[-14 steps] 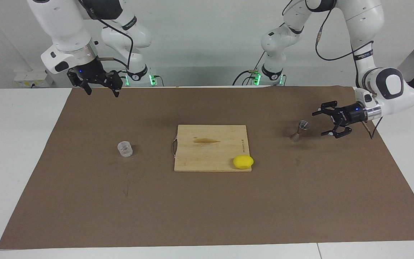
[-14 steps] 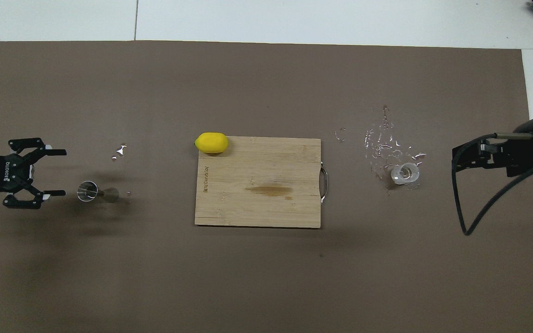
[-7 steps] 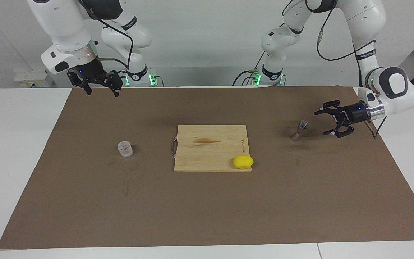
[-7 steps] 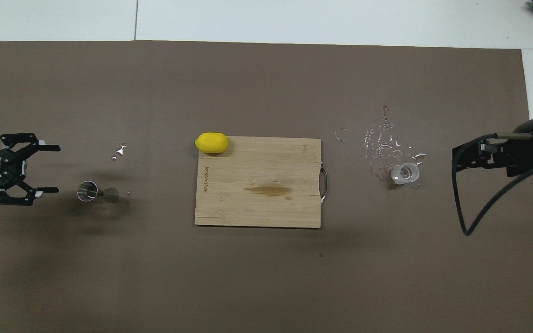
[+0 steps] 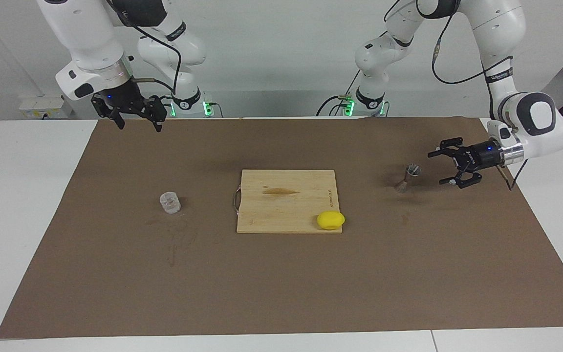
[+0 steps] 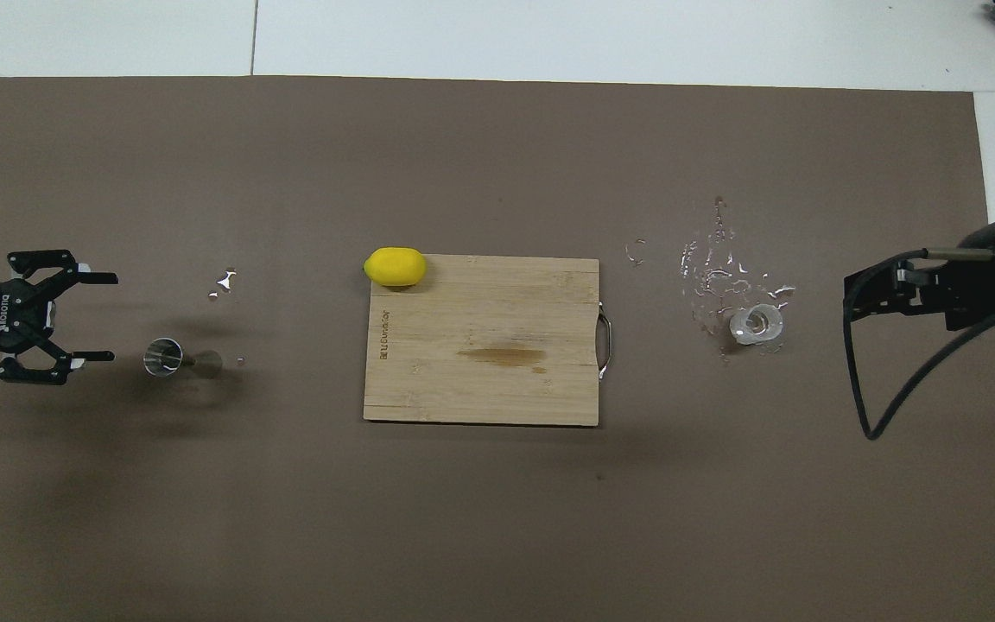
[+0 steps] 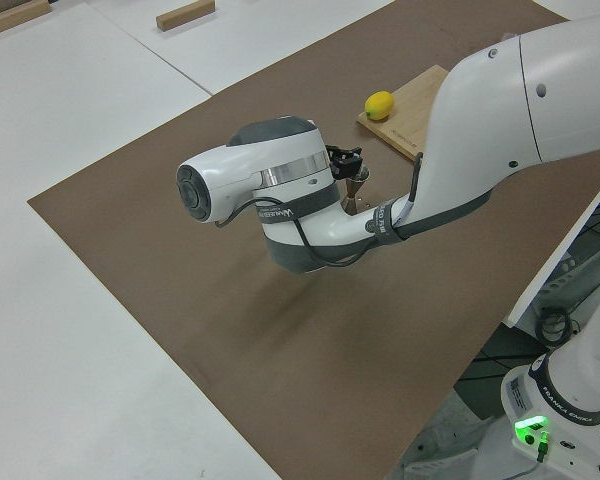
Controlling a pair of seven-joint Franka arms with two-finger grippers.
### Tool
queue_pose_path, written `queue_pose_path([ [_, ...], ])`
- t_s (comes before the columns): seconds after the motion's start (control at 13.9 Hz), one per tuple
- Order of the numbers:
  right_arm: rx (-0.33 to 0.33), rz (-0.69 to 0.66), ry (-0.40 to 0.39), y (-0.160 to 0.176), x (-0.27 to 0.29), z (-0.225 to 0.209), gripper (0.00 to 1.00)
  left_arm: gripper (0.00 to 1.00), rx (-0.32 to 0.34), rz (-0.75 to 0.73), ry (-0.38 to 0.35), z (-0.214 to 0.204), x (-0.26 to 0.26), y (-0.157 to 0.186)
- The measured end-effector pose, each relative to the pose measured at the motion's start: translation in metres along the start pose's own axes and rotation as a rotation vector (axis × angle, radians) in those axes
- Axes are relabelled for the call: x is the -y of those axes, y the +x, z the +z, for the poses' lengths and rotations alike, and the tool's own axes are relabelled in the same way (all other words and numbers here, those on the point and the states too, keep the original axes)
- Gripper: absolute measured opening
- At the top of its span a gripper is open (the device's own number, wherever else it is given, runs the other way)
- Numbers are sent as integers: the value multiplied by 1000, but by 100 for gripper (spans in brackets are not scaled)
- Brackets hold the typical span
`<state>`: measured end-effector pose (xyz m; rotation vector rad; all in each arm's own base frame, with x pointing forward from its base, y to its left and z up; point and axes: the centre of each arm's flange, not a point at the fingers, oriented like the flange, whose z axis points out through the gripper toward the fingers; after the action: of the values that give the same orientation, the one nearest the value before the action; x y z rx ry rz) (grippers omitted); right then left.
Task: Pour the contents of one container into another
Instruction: 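Open the left gripper and lower it around the metal cup, then close the left gripper on the metal cup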
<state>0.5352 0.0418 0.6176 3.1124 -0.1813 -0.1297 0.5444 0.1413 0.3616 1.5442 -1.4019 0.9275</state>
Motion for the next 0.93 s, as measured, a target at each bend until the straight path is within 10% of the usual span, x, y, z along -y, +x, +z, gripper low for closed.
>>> queue_pose_path([
  [0.93,0,0,0,0,0,0,100,100,87,7,-41,12,4,-4],
])
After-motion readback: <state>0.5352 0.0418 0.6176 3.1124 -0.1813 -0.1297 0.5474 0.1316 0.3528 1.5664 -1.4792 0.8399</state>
